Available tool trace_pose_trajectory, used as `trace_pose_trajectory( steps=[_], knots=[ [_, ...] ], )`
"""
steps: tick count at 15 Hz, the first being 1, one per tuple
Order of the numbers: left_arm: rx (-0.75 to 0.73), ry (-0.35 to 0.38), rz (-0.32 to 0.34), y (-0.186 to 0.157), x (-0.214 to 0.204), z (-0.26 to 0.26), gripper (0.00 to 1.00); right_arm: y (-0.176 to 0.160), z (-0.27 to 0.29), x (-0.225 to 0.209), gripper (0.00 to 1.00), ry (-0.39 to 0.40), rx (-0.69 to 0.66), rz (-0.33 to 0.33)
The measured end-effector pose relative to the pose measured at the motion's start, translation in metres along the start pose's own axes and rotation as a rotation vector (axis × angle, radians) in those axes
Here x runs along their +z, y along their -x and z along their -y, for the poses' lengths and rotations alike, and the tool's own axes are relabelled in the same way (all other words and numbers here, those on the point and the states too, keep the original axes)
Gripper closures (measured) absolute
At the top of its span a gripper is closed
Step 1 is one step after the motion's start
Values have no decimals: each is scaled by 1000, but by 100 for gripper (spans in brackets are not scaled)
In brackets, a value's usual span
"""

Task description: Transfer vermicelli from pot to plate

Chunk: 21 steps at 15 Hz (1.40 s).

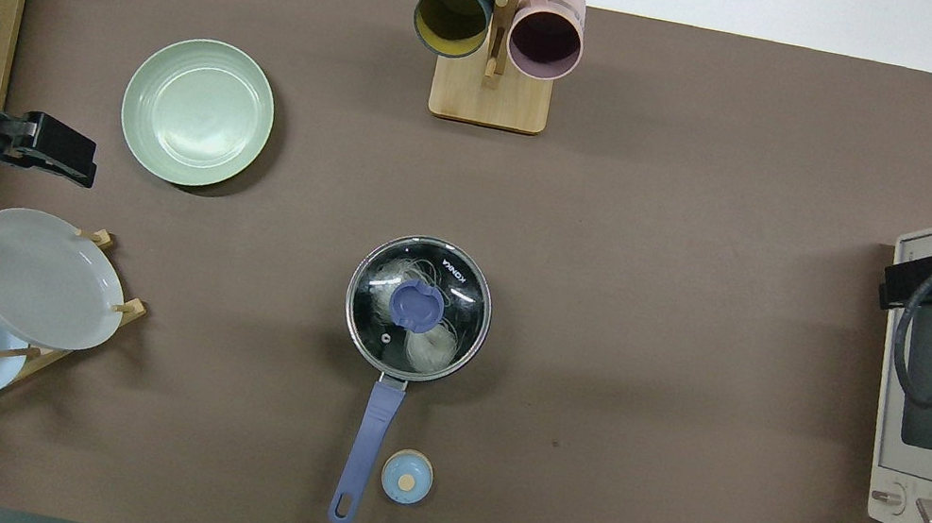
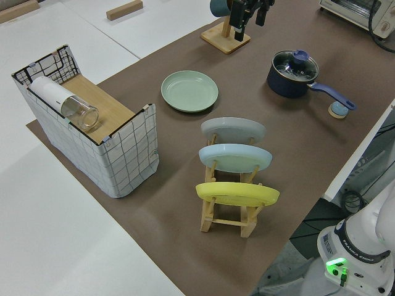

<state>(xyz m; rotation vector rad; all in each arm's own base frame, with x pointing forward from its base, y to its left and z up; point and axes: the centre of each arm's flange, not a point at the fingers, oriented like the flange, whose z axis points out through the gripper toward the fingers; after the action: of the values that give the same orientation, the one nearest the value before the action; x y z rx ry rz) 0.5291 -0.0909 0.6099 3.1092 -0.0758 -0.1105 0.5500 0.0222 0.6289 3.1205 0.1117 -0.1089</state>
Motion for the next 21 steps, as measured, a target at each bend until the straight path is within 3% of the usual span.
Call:
trace_pose_trajectory(
  steps=[14, 17, 21],
  knots=[
    [0, 0, 0, 0, 0, 0, 0, 0, 21, 1, 0, 1, -23, 2],
    [0, 0, 0, 0, 0, 0, 0, 2, 81, 2, 0, -2, -4, 3],
    [0, 0, 0, 0, 0, 0, 0, 3, 212, 25, 0, -39, 75, -33]
  ],
)
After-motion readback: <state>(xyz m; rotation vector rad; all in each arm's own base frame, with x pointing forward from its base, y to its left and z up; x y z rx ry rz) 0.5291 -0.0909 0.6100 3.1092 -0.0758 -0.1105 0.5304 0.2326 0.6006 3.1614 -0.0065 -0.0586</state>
